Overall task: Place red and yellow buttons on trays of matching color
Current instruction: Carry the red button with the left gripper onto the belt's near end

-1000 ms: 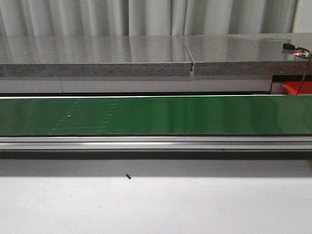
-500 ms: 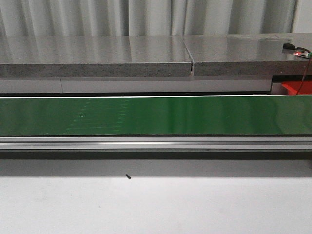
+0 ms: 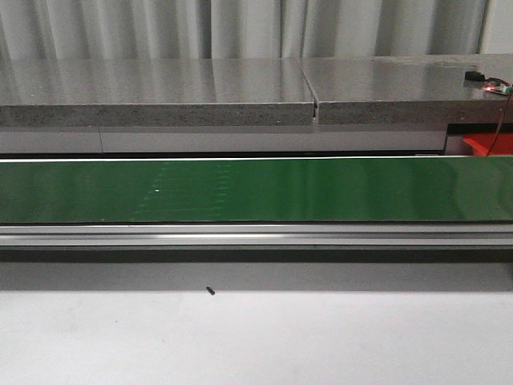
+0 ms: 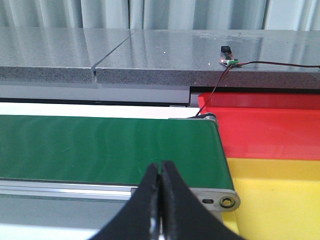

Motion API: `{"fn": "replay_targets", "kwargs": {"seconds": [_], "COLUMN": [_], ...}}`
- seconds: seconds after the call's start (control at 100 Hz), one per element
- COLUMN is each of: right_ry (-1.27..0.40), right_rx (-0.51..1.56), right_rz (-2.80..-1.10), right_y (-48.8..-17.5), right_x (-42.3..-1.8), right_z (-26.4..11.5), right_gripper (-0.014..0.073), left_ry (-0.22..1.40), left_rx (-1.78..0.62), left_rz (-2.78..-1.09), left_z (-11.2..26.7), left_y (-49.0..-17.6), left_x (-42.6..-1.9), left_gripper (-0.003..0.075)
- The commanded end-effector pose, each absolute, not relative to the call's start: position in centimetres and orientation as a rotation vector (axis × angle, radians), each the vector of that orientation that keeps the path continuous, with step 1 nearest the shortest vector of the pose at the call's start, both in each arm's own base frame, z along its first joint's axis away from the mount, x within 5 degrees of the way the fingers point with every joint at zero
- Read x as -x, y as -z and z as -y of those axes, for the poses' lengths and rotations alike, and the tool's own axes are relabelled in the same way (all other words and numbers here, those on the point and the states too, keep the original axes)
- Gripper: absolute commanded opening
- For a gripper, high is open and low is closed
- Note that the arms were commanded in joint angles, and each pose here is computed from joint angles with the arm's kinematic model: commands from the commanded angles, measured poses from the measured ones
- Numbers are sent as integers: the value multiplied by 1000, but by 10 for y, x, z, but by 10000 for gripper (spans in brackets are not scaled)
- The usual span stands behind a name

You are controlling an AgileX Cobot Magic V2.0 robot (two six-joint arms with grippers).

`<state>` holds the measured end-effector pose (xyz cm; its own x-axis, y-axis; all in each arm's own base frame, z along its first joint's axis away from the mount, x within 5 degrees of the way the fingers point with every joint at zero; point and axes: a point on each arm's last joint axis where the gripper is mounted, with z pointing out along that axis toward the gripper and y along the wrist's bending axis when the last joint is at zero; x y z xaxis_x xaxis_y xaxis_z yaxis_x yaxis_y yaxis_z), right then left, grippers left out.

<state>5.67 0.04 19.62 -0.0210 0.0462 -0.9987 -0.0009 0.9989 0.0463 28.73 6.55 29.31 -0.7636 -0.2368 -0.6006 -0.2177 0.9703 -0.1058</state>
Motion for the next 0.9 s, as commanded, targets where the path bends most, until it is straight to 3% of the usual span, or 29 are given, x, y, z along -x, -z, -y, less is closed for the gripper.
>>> {"fn": "replay_targets", "kwargs": {"seconds": [0.0, 0.56, 0.66, 0.81, 0.89], "right_ry": [-17, -17, -17, -17, -17], "right_rx": [-31, -31, -31, -31, -31], "right_rz": [-1476, -1476, -1476, -1476, -1476], "right_y": [-210, -210, -210, -210, -210], "right_x": [-54, -54, -54, -54, -54], "right_z": [1, 1, 1, 1, 1], "right_gripper": [-68, -68, -68, -68, -68], "left_ry": [48, 140, 148, 194, 215], "left_rx": [313, 394, 390, 376, 381], "left_rz": [-2372, -2438, -2422, -2395, -2382], "left_z": [-65, -66, -66, -63, -62], "left_y": [-306, -276, -278, -286, -293], "left_x": [-298, -319, -321, -324, -326], "left_gripper": [94, 120, 243, 577, 652]}}
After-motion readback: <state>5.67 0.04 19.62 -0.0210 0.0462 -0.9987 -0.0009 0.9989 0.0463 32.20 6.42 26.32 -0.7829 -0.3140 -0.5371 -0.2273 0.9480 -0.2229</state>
